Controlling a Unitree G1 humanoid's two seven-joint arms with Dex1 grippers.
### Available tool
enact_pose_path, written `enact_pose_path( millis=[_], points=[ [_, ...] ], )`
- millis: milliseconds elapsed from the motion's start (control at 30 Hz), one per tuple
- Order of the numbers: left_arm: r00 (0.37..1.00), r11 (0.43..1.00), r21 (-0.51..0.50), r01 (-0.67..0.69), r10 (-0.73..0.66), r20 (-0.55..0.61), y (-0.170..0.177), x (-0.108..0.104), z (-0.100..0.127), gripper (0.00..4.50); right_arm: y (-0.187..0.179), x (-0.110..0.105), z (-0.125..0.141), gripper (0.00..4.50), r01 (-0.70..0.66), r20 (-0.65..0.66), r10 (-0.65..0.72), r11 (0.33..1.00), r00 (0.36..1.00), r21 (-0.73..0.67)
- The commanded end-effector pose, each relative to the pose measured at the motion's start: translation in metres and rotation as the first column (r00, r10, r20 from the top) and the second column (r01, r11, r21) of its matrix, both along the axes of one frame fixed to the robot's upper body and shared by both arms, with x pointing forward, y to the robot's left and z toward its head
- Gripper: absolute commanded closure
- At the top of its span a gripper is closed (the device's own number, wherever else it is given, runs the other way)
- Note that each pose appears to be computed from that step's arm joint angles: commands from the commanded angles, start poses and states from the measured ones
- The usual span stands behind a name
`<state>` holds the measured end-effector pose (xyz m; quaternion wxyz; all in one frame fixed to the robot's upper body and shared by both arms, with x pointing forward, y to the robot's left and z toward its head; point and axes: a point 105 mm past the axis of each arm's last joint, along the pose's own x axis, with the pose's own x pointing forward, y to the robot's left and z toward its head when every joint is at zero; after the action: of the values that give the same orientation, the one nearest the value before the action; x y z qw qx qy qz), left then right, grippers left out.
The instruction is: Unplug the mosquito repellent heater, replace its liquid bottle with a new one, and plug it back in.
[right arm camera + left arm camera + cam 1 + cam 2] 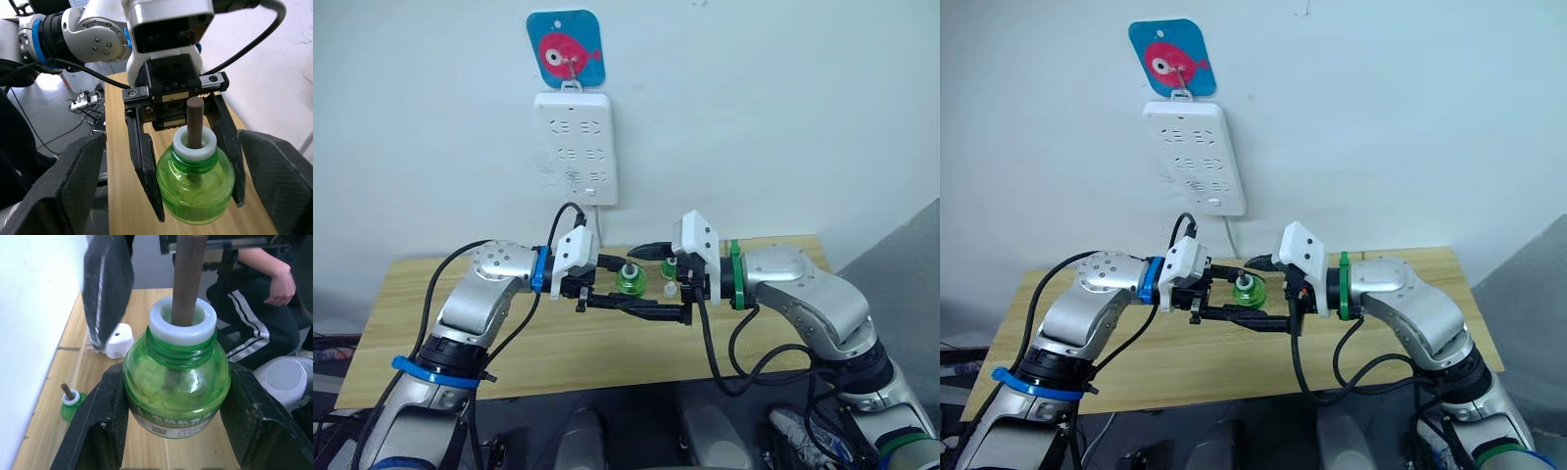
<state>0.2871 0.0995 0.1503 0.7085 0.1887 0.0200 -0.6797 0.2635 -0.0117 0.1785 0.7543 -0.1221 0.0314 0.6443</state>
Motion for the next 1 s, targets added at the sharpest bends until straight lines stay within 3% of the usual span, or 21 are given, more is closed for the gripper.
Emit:
enact_pose_path(
  millis=[33, 233, 267, 567, 667, 800, 900, 1000],
  points=[
    [0.998, 0.999, -0.004, 0.042, -0.041, 0.04, -0.006, -0.005, 0.01, 2.24, 0.004, 0.001, 0.005, 1.28, 0.004, 0.047, -0.004, 1.0, 0.999, 0.014],
    [0.999, 0.999, -0.003, 0.04, -0.04, 0.037, -0.004, -0.007, 0.009, 2.24, 0.003, 0.002, 0.005, 3.54, -0.004, 0.053, 0.003, 1.0, 0.999, 0.018],
    [0.999, 0.999, -0.004, 0.041, -0.041, 0.033, -0.004, -0.007, 0.009, 2.24, 0.002, 0.002, 0.005, 3.69, -0.004, 0.057, 0.003, 1.0, 0.998, 0.017],
    [0.999, 0.999, -0.037, 0.023, -0.025, -0.041, -0.003, -0.01, 0.011, 2.24, -0.003, 0.007, 0.013, 3.69, 0.012, 0.05, -0.015, 0.999, 0.999, 0.05],
    [0.998, 1.0, 0.008, -0.007, 0.007, -0.066, 0.004, -0.006, 0.005, 1.23, -0.007, 0.007, 0.019, 3.69, 0.018, 0.027, -0.02, 0.996, 0.999, 0.085],
    [0.995, 0.997, -0.023, -0.077, 0.075, -0.072, 0.01, -0.002, 0.004, 0.02, -0.017, 0.009, 0.031, 3.69, 0.061, -0.058, -0.051, 0.981, 0.997, 0.182],
    [0.979, 0.995, -0.039, -0.09, 0.081, -0.185, 0.015, -0.011, 0.002, 0.0, -0.027, 0.016, 0.046, 3.69, 0.145, -0.175, -0.094, 0.94, 0.98, 0.309],
    [0.954, 0.978, -0.137, -0.156, 0.113, -0.278, 0.012, -0.012, 0.012, 0.0, -0.033, 0.018, 0.054, 3.69, 0.205, -0.286, -0.093, 0.896, 0.954, 0.393]
  ],
)
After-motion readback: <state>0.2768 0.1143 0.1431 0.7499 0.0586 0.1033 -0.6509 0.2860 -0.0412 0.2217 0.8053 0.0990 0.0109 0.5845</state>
